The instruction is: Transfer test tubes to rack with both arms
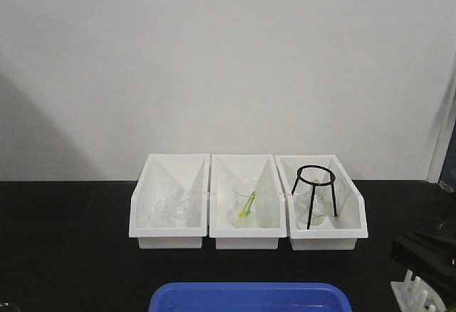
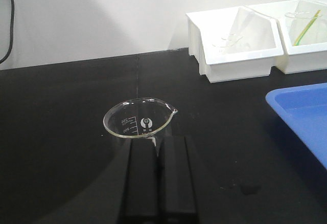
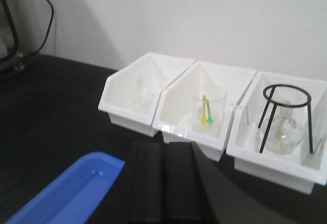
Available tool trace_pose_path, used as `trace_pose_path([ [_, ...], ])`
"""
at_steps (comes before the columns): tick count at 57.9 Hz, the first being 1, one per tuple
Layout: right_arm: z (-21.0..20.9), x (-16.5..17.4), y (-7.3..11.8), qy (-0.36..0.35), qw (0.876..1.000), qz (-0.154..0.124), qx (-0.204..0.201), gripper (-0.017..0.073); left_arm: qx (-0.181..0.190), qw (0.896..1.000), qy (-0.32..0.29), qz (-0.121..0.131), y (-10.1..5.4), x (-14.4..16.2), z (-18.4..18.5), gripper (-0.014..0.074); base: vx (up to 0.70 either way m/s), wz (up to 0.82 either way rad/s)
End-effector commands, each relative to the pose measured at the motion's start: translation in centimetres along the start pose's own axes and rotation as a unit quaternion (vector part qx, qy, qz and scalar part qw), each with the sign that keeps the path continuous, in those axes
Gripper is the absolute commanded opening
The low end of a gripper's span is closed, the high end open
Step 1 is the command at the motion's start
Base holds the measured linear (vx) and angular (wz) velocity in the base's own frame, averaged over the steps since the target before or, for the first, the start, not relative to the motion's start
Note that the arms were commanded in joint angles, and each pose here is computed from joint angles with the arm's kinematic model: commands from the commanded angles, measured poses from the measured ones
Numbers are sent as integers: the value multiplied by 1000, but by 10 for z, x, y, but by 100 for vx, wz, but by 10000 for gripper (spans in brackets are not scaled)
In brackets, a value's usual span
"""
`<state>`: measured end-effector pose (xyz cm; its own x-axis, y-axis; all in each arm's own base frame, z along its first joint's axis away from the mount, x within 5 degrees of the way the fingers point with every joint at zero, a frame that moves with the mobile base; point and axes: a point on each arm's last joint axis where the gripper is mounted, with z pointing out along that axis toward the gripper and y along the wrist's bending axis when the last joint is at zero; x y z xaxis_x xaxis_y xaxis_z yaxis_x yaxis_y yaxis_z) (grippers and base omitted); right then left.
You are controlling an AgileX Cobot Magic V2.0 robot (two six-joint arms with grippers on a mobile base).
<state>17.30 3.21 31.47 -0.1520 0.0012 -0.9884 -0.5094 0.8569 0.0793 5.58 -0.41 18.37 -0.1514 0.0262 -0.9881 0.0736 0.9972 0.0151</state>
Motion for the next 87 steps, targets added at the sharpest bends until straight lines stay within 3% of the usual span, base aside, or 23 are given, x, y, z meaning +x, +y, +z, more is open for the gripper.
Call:
trace_pose_path([
  [1, -3, -15, -4, -78, 995, 11, 54, -8, 0, 999, -37, -7, 0, 0, 0, -21, 0, 0],
  [7, -13, -3, -9, -87, 983, 33, 158, -8, 0, 999, -37, -7, 0, 0, 0, -21, 0, 0],
  [10, -22, 8, -11, -57, 974, 52, 211, -8, 0, 999, -37, -7, 0, 0, 0, -21, 0, 0],
  [14, -37, 18, -6, -13, 969, 45, 242, -8, 0, 999, -37, -7, 0, 0, 0, -21, 0, 0],
  [16, -46, 23, -3, 10, 968, 25, 251, -8, 0, 999, -37, -7, 0, 0, 0, -21, 0, 0],
  [19, -57, 30, 2, 28, 967, -14, 254, -8, 0, 999, -37, -7, 0, 0, 0, -21, 0, 0],
  [23, -72, 42, 8, 12, 966, -40, 257, -8, 0, 999, -37, -7, 0, 0, 0, -21, 0, 0],
  [43, -101, 131, 19, -98, 946, -57, 304, -8, 0, 999, -37, -7, 0, 0, 0, -21, 0, 0],
  [87, -103, 132, 19, -87, 946, -59, 307, -8, 0, 999, -37, -7, 0, 0, 0, -21, 0, 0],
])
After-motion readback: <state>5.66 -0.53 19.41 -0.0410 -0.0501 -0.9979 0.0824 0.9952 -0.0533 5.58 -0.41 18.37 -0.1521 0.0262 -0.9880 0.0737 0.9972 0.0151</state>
